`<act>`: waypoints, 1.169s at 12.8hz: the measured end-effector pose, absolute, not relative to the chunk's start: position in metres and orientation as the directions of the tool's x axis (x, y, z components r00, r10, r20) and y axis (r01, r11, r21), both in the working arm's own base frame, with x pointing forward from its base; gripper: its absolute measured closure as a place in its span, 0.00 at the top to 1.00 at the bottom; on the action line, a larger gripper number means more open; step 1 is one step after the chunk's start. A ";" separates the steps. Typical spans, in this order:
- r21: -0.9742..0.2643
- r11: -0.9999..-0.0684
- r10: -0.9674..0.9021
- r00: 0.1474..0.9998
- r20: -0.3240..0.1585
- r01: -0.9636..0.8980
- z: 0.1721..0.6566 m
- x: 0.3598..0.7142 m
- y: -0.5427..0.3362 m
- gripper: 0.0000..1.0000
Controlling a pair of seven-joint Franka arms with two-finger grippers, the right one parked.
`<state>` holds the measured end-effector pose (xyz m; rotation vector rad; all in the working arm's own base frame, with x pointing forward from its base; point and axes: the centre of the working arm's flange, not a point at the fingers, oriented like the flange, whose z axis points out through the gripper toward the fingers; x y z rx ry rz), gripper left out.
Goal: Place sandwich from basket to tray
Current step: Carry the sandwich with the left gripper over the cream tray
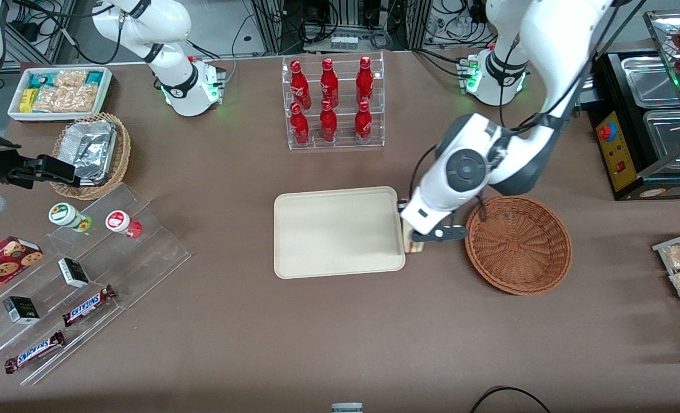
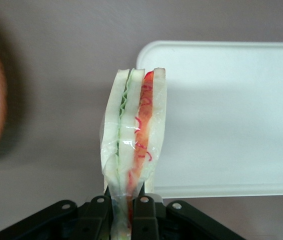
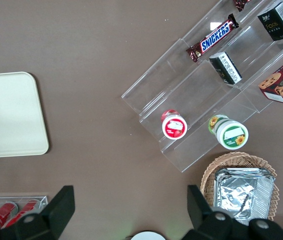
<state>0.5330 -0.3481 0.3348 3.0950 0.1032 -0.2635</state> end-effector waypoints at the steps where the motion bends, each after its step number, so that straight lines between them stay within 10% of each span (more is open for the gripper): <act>1: 0.001 -0.997 0.078 0.984 -0.160 0.079 0.328 0.527 -0.360 0.15; 15: 0.089 -0.991 0.083 0.982 -0.171 0.099 0.296 0.542 -0.459 0.15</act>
